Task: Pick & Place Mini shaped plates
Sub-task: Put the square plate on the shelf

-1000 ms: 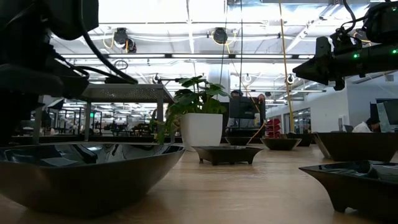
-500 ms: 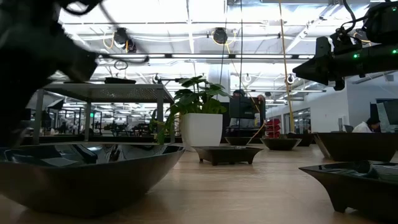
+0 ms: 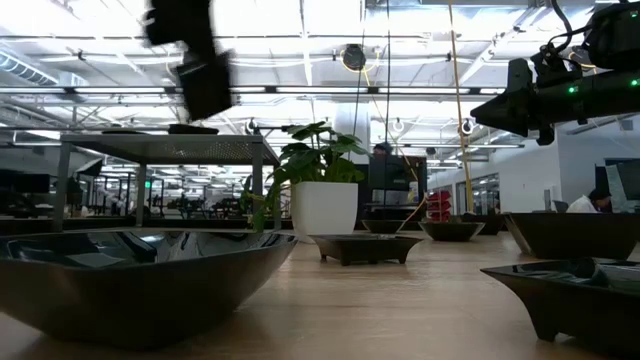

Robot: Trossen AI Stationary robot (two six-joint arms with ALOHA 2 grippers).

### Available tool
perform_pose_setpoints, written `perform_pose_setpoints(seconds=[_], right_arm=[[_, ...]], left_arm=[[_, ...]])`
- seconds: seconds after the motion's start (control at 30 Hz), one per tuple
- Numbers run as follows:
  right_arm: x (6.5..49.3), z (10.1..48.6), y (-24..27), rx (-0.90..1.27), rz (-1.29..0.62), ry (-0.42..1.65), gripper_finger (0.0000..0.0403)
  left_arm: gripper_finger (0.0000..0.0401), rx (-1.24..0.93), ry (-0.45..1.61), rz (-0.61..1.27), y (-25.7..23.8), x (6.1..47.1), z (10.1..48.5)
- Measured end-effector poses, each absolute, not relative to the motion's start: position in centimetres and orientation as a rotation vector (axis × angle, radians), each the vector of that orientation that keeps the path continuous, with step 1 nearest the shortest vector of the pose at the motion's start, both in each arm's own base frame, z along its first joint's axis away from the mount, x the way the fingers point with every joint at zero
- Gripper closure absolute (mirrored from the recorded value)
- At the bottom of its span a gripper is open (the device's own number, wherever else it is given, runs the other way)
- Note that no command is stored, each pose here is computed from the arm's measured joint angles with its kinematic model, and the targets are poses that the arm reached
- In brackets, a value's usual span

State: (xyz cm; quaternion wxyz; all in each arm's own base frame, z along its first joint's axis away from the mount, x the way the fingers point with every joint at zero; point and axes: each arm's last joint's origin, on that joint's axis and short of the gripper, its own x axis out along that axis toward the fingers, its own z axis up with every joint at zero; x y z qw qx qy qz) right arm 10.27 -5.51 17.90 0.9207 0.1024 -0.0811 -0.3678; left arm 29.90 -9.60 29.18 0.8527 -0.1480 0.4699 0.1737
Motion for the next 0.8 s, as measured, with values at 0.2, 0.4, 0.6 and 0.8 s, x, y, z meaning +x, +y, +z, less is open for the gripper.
perform_pose_setpoints(seconds=[0.2,0.4,0.6,0.8], right_arm=[[10.3,17.9,-5.5,0.21,-0.755,-0.167,0.0298],[10.3,17.9,-5.5,0.21,-0.756,-0.167,0.0298],[10.3,17.9,-5.5,0.21,-0.756,-0.167,0.0298],[10.3,17.9,-5.5,0.21,-0.756,-0.167,0.0298]], left_arm=[[0.0388,-0.063,0.829,0.434,-5.3,31.9,32.8],[0.0392,0.059,0.847,0.482,-0.4,32.7,33.5],[0.0395,0.153,0.881,0.512,3.4,33.0,33.4],[0.0388,0.233,0.946,0.528,6.5,33.0,32.8]])
